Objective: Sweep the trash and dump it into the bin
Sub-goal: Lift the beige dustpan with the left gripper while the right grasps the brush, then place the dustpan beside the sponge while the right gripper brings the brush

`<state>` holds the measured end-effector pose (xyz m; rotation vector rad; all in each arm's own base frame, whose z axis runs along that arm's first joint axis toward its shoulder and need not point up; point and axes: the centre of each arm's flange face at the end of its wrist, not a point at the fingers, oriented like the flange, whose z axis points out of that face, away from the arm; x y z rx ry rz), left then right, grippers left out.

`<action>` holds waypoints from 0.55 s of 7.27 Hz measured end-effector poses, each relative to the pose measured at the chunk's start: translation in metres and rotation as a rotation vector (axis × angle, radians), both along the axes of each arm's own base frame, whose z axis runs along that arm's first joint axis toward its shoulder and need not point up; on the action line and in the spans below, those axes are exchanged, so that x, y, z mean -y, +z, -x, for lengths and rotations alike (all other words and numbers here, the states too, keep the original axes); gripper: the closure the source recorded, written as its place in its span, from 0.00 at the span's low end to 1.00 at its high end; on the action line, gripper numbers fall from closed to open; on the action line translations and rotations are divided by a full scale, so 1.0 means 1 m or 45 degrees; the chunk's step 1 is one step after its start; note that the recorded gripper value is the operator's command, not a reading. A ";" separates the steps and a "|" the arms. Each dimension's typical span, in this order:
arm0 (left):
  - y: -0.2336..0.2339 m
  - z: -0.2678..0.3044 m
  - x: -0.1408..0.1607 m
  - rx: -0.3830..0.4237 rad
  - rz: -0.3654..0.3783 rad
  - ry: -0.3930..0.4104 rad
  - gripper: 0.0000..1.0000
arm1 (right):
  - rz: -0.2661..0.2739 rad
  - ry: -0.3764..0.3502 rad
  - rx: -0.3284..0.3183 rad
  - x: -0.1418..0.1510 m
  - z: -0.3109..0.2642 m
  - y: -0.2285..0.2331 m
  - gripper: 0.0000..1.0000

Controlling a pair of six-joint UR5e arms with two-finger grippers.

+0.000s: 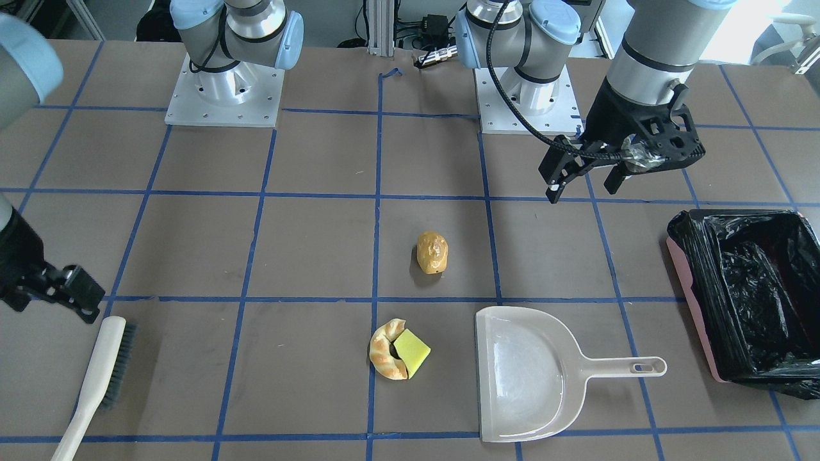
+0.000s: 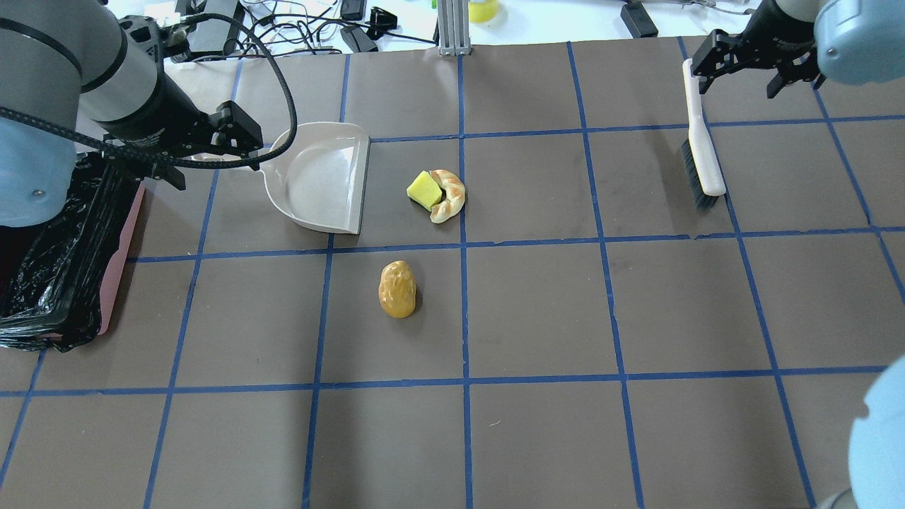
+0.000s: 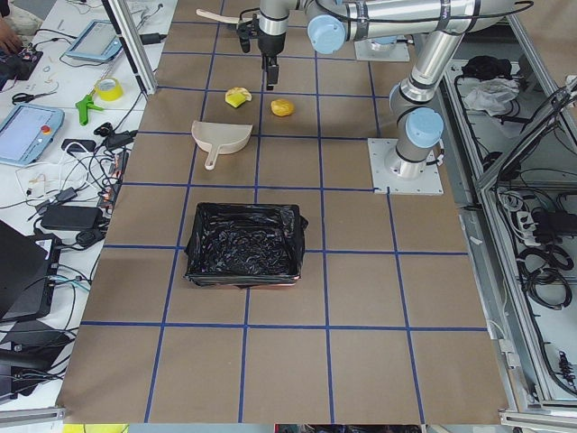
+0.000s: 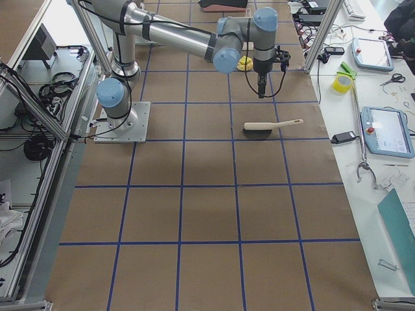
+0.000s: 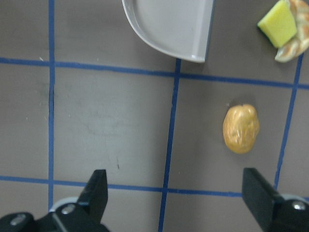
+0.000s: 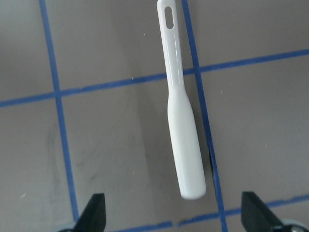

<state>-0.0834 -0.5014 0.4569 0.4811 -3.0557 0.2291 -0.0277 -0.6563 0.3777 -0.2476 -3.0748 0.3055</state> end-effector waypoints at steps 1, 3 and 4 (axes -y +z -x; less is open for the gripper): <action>-0.011 -0.008 0.012 -0.025 0.003 0.188 0.00 | 0.043 0.001 -0.012 0.033 0.021 -0.048 0.03; -0.040 -0.036 0.032 -0.094 -0.024 0.727 0.00 | 0.094 0.071 -0.042 0.076 0.045 -0.105 0.00; -0.063 -0.046 0.040 -0.120 -0.069 0.984 0.05 | 0.109 0.091 -0.052 0.088 0.050 -0.125 0.00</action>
